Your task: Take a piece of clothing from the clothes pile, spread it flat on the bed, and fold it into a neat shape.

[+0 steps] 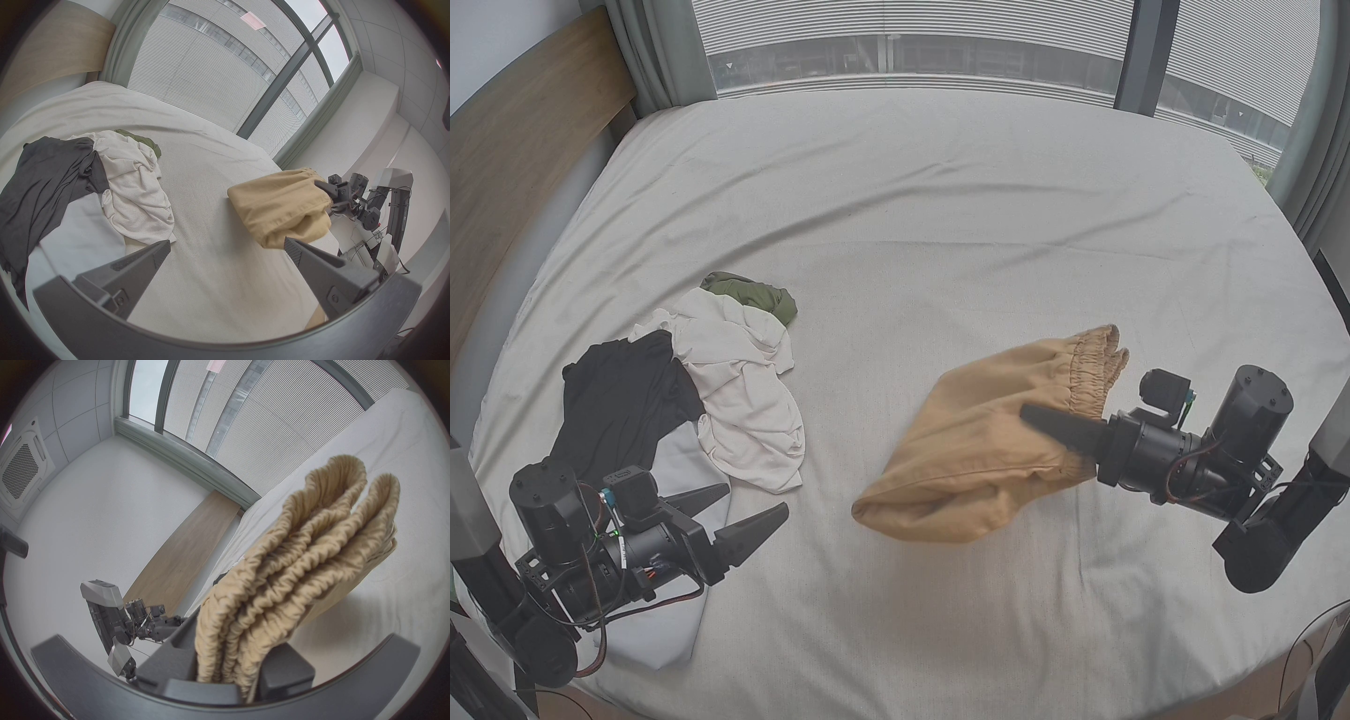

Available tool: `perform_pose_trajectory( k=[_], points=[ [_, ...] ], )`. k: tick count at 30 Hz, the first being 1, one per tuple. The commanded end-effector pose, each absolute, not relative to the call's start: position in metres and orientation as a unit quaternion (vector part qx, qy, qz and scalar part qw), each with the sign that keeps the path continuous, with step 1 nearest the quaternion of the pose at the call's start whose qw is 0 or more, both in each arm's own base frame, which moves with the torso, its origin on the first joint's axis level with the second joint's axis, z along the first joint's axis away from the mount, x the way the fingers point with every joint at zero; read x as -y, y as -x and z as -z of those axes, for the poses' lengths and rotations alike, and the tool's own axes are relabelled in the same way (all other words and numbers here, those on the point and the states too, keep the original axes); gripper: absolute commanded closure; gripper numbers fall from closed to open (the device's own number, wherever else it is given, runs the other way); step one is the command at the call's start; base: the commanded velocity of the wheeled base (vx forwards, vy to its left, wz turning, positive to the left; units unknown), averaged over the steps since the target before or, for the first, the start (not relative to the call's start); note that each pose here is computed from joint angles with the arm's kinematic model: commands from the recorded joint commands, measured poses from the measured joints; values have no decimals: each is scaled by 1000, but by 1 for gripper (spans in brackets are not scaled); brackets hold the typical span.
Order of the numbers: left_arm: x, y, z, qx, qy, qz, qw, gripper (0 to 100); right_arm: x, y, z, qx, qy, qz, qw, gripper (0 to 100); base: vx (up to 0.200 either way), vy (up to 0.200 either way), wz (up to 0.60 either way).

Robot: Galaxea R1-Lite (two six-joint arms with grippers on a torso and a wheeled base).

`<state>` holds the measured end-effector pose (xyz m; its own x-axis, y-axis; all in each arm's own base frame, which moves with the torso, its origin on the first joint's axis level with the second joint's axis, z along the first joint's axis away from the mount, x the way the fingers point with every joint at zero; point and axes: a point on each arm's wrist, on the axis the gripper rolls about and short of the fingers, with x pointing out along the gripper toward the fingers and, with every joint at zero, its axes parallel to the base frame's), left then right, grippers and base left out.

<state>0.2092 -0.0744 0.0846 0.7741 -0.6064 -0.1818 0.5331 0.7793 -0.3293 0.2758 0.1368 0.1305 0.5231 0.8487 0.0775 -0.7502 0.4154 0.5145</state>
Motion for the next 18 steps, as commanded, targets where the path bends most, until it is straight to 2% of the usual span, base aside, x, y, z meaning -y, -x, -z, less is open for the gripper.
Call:
perform_pose_trajectory(
  k=[1, 18],
  points=[
    [75, -209, -83, -145, 131, 305, 932, 0, -143, -287, -146, -81, -254, -482, 834, 100, 0, 0, 0],
    [75, -208, -82, -147, 131, 306, 931, 0, -154, -330, -176, -68, -257, -465, 845, 100, 0, 0, 0]
  ],
)
